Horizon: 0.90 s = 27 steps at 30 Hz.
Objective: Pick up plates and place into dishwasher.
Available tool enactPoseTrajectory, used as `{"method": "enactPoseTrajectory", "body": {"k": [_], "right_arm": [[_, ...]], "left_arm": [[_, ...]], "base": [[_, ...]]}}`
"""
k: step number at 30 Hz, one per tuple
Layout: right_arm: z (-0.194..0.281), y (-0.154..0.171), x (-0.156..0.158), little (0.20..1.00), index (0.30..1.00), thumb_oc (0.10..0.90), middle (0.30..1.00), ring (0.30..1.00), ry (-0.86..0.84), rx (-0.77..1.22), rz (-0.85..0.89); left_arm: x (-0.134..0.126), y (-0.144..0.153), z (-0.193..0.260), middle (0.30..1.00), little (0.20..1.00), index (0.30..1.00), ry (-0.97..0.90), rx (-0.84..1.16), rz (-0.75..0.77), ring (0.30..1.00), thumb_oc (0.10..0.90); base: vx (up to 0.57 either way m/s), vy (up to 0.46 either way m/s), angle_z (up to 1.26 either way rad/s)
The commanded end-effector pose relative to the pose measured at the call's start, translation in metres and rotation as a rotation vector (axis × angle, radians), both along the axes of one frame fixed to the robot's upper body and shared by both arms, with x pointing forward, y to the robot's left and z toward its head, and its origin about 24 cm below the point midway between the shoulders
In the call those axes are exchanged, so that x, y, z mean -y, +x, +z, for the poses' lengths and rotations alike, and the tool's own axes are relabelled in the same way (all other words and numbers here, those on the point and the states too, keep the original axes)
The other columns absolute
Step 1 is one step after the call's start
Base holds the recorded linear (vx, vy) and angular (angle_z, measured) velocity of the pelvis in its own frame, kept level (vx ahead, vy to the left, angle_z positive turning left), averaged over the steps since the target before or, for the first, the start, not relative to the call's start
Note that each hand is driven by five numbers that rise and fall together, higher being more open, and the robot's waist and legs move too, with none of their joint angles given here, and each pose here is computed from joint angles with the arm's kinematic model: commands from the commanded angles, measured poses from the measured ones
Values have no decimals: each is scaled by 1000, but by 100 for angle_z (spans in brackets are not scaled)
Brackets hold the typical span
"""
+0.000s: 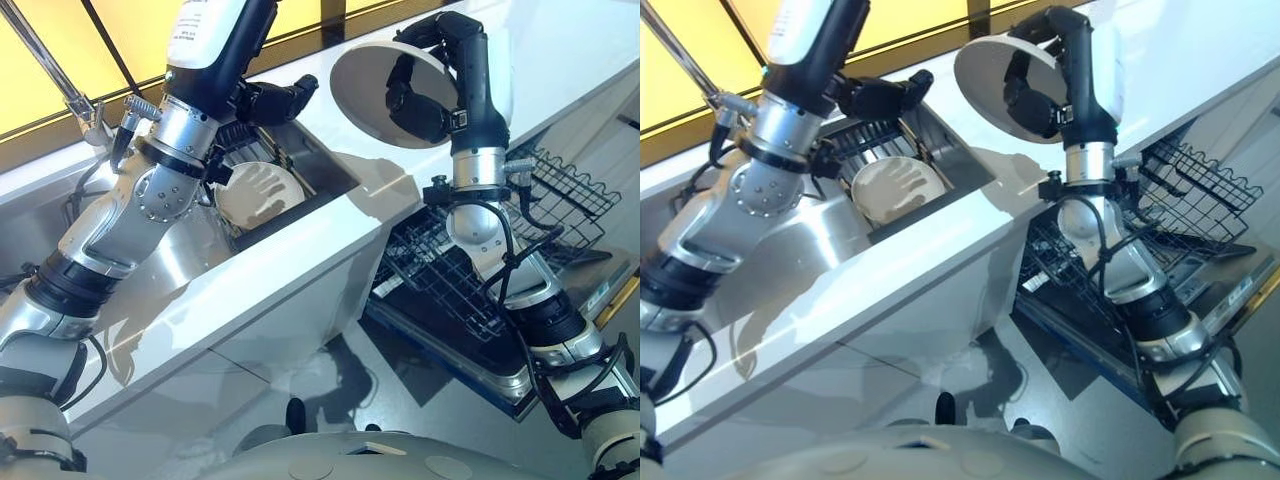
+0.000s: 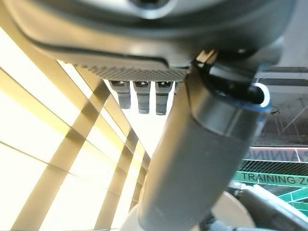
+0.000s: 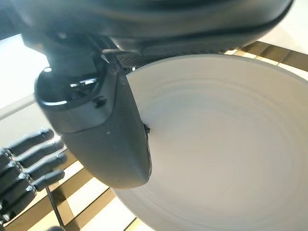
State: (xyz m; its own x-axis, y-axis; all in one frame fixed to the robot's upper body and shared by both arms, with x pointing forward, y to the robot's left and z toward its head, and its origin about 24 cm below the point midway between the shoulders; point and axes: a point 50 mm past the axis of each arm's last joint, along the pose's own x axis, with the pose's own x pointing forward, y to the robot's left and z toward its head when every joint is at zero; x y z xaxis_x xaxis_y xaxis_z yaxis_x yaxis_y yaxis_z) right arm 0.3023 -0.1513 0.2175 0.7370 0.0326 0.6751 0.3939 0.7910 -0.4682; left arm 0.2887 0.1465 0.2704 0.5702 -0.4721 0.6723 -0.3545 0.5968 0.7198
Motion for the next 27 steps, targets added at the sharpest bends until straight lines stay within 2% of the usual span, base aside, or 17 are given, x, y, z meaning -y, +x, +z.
{"method": "enactPoseTrajectory", "body": {"k": [1,4,9,16,20,24,27], "right_arm": [[45,-16,4,200,300,100,300,300,45,260,-5],[43,-15,8,200,300,100,300,300,46,262,-33],[43,-15,37,200,300,100,300,300,68,299,-164],[56,-44,103,200,300,100,300,300,61,482,-433],[62,-57,128,200,300,100,300,300,56,552,-553],[55,-68,157,200,300,100,300,300,10,517,-694],[37,-76,174,200,300,100,300,300,2,438,-737]], "left_arm": [[-17,-7,38,900,900,900,-139,151,33,900,800],[-18,-7,38,900,900,900,-169,135,13,900,800],[-32,-14,39,900,900,900,-232,159,14,900,800],[-78,-23,37,900,900,900,-239,181,170,900,800],[-95,-25,38,900,900,900,-212,187,234,900,800],[-118,-24,38,900,900,900,-179,157,337,900,800],[-132,-25,28,900,900,900,-183,117,382,900,800]], "base": [[0,0,0],[0,0,0],[0,0,0],[0,0,0],[0,0,0],[4,-2,-2],[0,1,-8]]}}
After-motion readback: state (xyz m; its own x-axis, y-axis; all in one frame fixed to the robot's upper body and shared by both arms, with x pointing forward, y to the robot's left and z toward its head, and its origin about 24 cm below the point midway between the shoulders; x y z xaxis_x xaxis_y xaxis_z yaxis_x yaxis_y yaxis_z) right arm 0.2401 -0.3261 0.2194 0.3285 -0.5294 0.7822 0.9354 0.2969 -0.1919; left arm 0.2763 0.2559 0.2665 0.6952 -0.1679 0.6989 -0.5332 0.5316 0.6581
